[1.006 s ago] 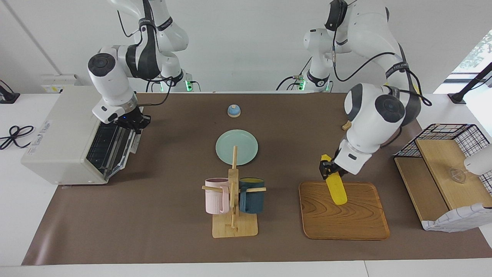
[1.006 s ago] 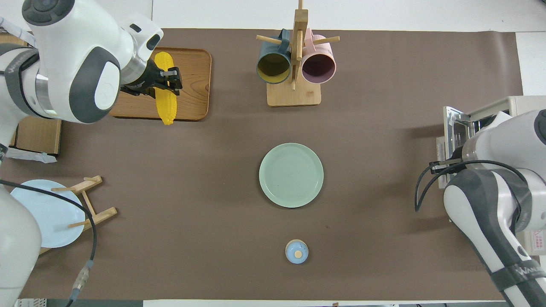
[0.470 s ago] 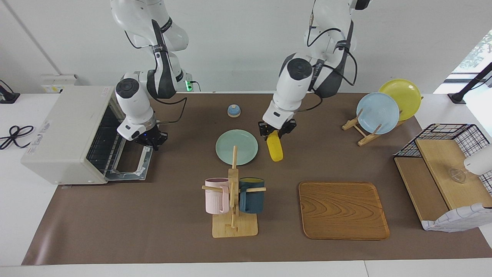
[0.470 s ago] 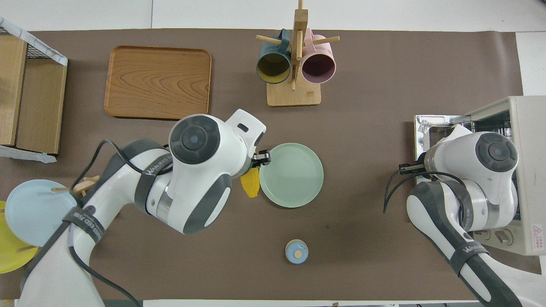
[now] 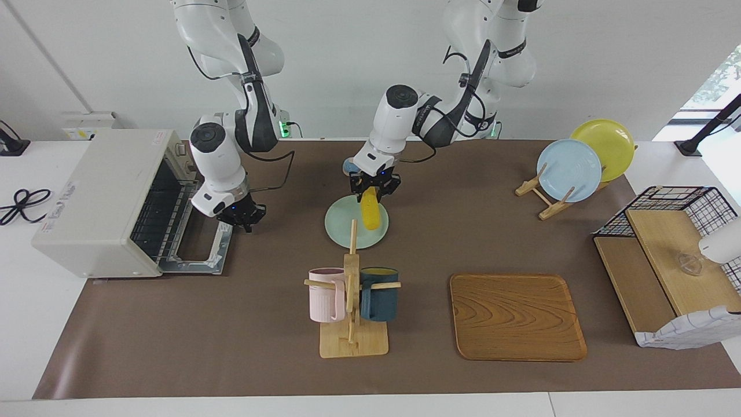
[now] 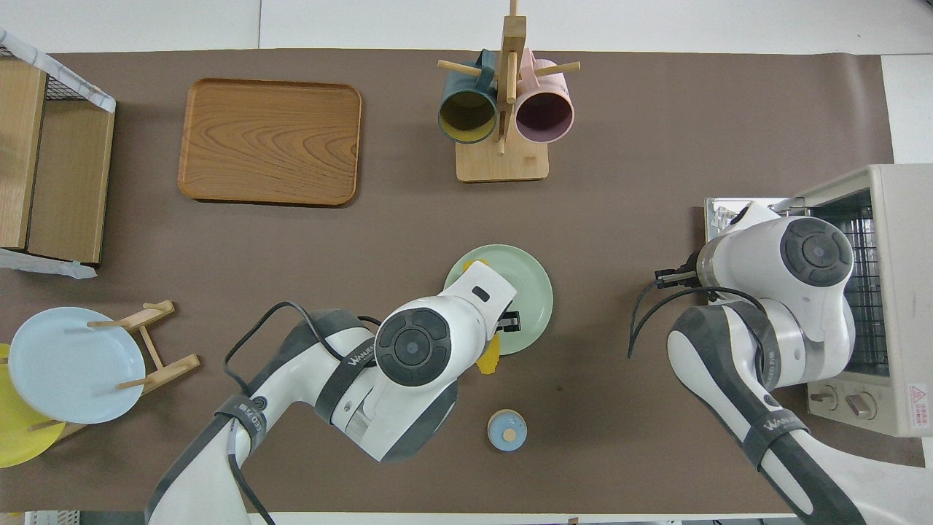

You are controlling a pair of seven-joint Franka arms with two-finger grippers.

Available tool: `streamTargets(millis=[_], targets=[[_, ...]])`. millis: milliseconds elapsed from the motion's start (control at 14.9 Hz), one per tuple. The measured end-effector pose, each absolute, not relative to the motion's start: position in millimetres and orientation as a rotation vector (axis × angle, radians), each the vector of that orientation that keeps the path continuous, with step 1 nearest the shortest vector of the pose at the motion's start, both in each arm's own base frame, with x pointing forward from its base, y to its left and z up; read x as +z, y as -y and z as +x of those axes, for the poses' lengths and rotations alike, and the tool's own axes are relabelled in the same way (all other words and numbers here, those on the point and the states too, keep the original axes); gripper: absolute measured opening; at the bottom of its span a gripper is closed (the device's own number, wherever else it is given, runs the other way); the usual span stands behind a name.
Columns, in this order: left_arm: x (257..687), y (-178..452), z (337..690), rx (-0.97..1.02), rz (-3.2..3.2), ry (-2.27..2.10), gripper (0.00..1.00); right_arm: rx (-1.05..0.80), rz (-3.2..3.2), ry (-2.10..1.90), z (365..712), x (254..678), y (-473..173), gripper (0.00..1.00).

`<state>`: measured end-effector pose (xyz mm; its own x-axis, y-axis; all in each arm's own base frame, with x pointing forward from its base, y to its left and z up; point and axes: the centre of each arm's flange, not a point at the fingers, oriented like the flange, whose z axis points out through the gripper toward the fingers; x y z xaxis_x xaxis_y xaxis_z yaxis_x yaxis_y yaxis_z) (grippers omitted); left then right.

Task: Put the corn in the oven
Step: 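Carry the corn with the left gripper while the right gripper opens the oven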

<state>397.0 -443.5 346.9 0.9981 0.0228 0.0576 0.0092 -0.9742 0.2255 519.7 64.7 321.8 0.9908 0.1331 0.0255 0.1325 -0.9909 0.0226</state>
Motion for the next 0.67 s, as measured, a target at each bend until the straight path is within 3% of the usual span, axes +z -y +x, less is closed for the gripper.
streamTargets(millis=[201, 268, 671], targets=[[328.2, 449.1, 401.3, 0.092, 2.909, -0.031, 0.54, 0.02, 3.116, -0.225, 530.9, 344.8, -79.2, 0.01], [324.0, 450.8, 404.4, 0.092, 2.908, -0.034, 0.54, 0.012, 3.118, -0.199, 532.4, 347.7, -78.5, 0.06], [323.0, 456.8, 411.2, 0.101, 2.899, -0.037, 0.54, -0.029, 3.12, -0.05, 533.2, 348.5, -56.1, 0.68]])
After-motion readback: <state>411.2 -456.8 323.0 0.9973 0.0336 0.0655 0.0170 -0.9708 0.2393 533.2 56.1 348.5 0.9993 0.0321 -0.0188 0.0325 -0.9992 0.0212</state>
